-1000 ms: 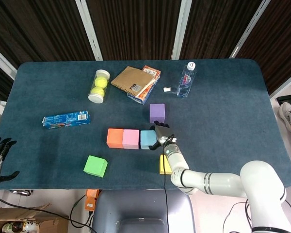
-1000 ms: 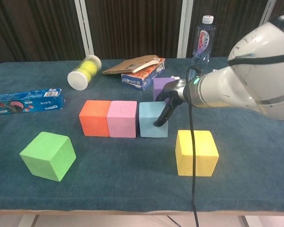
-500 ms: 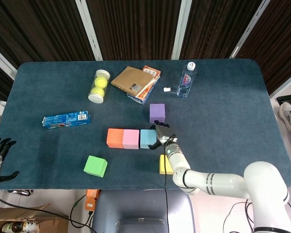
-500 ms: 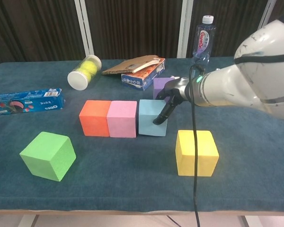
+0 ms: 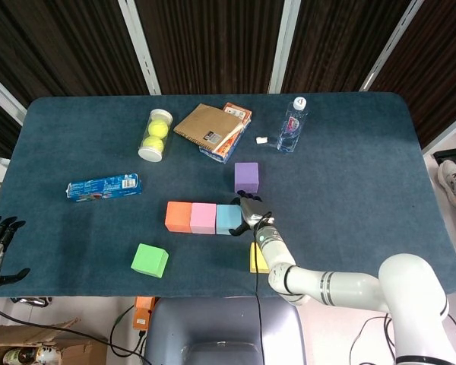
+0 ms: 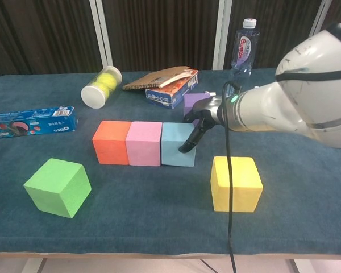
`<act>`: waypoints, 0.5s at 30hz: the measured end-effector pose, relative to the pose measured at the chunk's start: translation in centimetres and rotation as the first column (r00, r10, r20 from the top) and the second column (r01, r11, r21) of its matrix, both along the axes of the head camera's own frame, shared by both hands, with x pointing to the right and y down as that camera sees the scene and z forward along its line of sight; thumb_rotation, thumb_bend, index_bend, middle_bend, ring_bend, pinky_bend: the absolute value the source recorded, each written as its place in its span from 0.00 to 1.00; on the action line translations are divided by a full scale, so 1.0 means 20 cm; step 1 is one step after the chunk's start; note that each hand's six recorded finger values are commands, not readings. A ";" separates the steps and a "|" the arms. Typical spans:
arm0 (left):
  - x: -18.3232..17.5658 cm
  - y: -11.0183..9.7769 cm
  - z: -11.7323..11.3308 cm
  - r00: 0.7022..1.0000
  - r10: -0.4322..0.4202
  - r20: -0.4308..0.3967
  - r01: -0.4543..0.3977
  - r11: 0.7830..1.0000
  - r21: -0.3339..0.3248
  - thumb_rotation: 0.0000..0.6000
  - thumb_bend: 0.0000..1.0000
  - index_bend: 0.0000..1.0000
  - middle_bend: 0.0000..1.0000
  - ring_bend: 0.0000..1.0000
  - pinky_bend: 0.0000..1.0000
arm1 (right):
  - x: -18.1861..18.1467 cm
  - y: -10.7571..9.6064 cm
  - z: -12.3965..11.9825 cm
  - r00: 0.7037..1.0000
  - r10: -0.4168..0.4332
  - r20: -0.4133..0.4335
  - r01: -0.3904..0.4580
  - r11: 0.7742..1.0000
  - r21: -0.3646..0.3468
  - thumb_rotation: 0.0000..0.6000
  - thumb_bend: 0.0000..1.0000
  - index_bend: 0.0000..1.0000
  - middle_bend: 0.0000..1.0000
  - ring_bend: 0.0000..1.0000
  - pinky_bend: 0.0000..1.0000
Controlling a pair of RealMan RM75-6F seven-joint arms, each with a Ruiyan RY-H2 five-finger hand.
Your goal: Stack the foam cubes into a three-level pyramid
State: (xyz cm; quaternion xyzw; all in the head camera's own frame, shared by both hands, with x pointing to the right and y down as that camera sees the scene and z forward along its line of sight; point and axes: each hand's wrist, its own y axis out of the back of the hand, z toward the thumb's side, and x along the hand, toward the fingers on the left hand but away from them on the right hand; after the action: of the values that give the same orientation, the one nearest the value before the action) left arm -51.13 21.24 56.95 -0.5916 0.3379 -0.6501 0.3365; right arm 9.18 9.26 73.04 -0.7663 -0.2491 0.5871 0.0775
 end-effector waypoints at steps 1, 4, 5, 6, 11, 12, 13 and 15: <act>0.00 0.00 0.00 1.000 0.000 -0.001 0.000 1.000 0.001 1.00 0.01 0.19 0.11 0.03 0.05 | 0.00 0.00 0.00 1.000 0.000 0.001 0.000 1.000 0.000 1.00 0.21 0.48 0.03 0.00 0.00; 0.00 0.00 0.00 1.000 -0.001 -0.001 0.001 1.000 0.002 1.00 0.01 0.19 0.11 0.03 0.05 | -0.01 0.00 0.01 1.000 -0.002 0.000 0.002 1.000 0.000 1.00 0.21 0.41 0.03 0.00 0.00; 0.00 0.00 0.00 1.000 -0.001 -0.002 0.001 1.000 0.003 1.00 0.01 0.19 0.11 0.03 0.05 | -0.01 0.01 0.01 1.000 -0.003 0.001 0.003 1.000 -0.003 1.00 0.20 0.38 0.03 0.00 0.00; 0.00 0.00 0.00 1.000 -0.002 -0.002 0.002 1.000 0.003 1.00 0.01 0.19 0.11 0.03 0.05 | -0.01 0.01 0.01 1.000 -0.004 0.001 0.004 1.000 -0.005 1.00 0.20 0.32 0.03 0.00 0.00; -0.01 0.00 0.00 1.000 -0.001 -0.002 0.001 1.000 0.002 1.00 0.01 0.19 0.11 0.03 0.05 | -0.02 0.01 0.01 1.000 -0.007 0.005 0.007 1.000 -0.012 1.00 0.20 0.18 0.02 0.00 0.00; -0.01 0.00 -0.01 1.000 -0.001 -0.002 0.001 1.000 0.003 1.00 0.01 0.19 0.11 0.03 0.05 | -0.02 0.01 0.01 1.000 -0.007 0.005 0.007 1.000 -0.012 1.00 0.20 0.17 0.02 0.00 0.00; -0.01 0.00 -0.01 1.000 -0.001 -0.002 0.001 1.000 0.003 1.00 0.01 0.19 0.11 0.03 0.05 | -0.02 0.01 0.01 1.000 -0.008 0.005 0.008 1.000 -0.012 1.00 0.20 0.15 0.01 0.00 0.00; -0.01 0.00 -0.01 1.000 -0.002 -0.002 0.002 1.000 0.004 1.00 0.01 0.19 0.11 0.03 0.05 | -0.02 0.01 0.01 1.000 -0.008 0.007 0.008 1.000 -0.013 1.00 0.20 0.14 0.01 0.00 0.00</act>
State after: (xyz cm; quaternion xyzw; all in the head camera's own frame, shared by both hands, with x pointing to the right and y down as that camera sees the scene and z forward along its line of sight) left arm -51.25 21.27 56.82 -0.5913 0.3401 -0.6491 0.3365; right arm 8.86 9.42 73.23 -0.7699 -0.2425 0.5857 0.0738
